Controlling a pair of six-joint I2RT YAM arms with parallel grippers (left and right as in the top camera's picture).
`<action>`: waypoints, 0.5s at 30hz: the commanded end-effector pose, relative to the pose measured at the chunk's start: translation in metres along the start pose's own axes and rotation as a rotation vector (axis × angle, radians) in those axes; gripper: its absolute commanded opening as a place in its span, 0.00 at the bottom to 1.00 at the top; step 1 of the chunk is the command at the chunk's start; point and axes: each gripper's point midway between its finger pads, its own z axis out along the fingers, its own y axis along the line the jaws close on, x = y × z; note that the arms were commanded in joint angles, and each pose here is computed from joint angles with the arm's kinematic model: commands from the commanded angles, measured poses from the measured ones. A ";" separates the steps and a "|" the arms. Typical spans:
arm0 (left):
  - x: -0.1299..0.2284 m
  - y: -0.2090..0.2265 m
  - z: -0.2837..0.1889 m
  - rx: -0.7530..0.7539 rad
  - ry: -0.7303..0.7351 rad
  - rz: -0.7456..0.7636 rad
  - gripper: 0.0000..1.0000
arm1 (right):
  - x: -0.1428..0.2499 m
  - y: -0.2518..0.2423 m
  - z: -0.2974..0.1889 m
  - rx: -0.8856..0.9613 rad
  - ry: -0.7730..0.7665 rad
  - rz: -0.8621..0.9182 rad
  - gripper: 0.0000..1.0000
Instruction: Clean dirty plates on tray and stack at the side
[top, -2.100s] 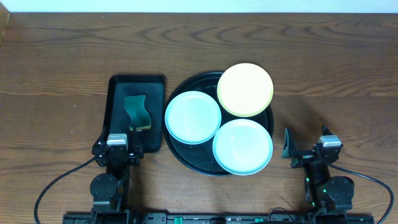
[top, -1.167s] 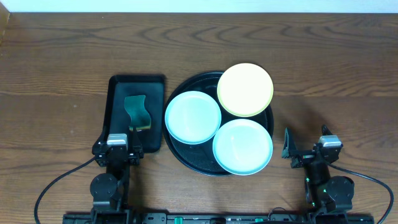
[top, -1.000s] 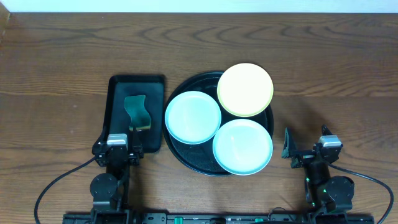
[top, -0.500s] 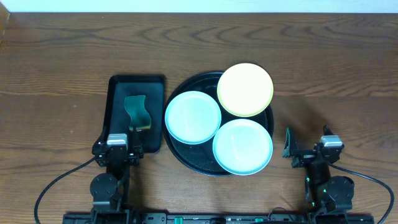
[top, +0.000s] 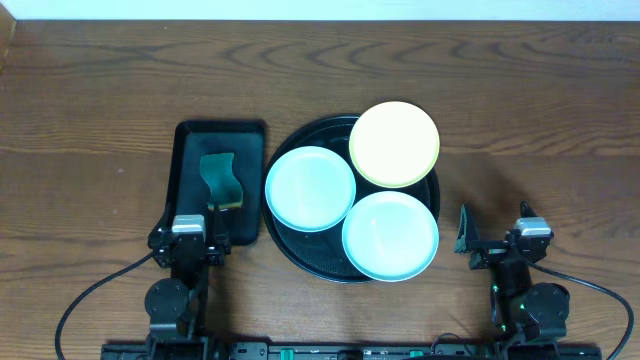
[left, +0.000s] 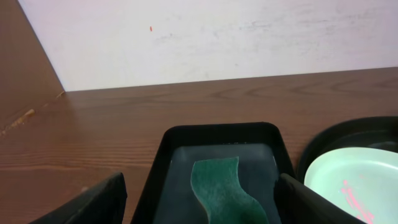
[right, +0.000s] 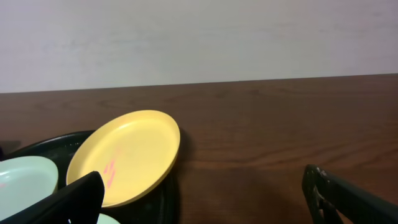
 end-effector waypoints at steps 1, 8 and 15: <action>0.012 0.001 0.000 -0.007 0.044 0.010 0.76 | -0.004 0.002 0.000 -0.004 -0.017 -0.014 0.99; -0.020 0.005 -0.004 -0.011 0.011 -0.041 0.76 | -0.023 0.006 -0.001 -0.021 -0.084 -0.014 0.99; -0.063 0.004 0.002 0.017 0.060 -0.076 0.76 | -0.053 0.010 -0.005 -0.036 -0.115 -0.015 0.99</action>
